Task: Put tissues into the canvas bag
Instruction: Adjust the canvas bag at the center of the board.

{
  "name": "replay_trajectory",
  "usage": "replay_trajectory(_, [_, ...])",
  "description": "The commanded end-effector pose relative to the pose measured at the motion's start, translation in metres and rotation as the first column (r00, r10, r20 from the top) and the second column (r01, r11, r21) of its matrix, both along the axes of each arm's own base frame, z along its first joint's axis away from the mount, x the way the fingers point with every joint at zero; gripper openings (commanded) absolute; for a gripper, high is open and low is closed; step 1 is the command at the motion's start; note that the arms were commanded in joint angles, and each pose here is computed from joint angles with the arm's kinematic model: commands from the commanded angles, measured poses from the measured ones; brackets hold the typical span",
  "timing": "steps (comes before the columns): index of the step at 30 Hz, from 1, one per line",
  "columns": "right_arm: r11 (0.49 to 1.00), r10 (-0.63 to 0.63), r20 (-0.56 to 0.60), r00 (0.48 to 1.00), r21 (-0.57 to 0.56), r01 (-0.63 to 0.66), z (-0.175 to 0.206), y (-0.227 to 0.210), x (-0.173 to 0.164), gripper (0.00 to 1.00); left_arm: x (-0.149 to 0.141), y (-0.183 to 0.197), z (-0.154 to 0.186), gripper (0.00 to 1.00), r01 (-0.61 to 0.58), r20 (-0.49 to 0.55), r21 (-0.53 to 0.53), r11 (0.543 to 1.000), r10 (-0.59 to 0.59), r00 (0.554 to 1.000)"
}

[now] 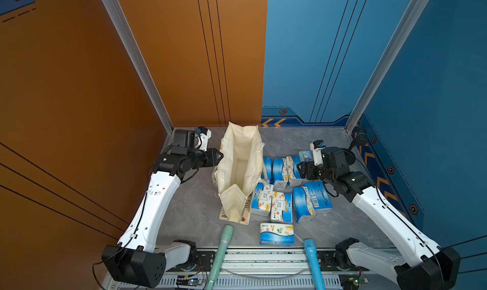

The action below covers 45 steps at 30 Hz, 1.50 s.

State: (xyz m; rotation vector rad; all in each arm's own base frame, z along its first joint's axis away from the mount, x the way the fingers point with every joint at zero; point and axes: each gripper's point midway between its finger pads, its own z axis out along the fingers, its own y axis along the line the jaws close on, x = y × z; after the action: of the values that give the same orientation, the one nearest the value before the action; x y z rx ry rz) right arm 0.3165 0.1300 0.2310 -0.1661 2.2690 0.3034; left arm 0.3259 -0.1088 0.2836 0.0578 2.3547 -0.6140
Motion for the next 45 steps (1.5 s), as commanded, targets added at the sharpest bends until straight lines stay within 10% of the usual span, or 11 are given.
replay_trajectory(1, [1.000,-0.009,0.010,1.000,-0.010,0.009,0.010,0.003,0.000,0.86,-0.005,0.008,0.012,0.44,-0.023,0.033,0.052,0.998,0.022,0.999])
replay_trajectory(13, [0.999,0.021,0.002,1.000,-0.025,-0.021,0.010,0.014,0.002,0.86,0.005,-0.010,0.006,0.45,0.037,0.019,0.026,0.999,-0.038,0.999])
replay_trajectory(22, [0.991,0.130,0.004,0.992,0.028,-0.130,0.029,0.043,-0.004,0.86,0.027,-0.009,-0.010,0.00,0.028,-0.020,0.054,0.998,-0.027,0.999])
replay_trajectory(32, [0.877,0.356,0.047,0.933,0.327,-0.351,0.074,0.105,-0.023,0.86,0.030,-0.019,-0.007,0.05,0.068,-0.008,0.015,0.998,-0.068,0.998])
replay_trajectory(45, [0.854,0.412,0.032,0.911,0.336,-0.398,0.071,0.153,-0.006,0.85,0.025,-0.027,0.002,0.21,0.107,0.020,-0.028,0.994,-0.106,0.994])
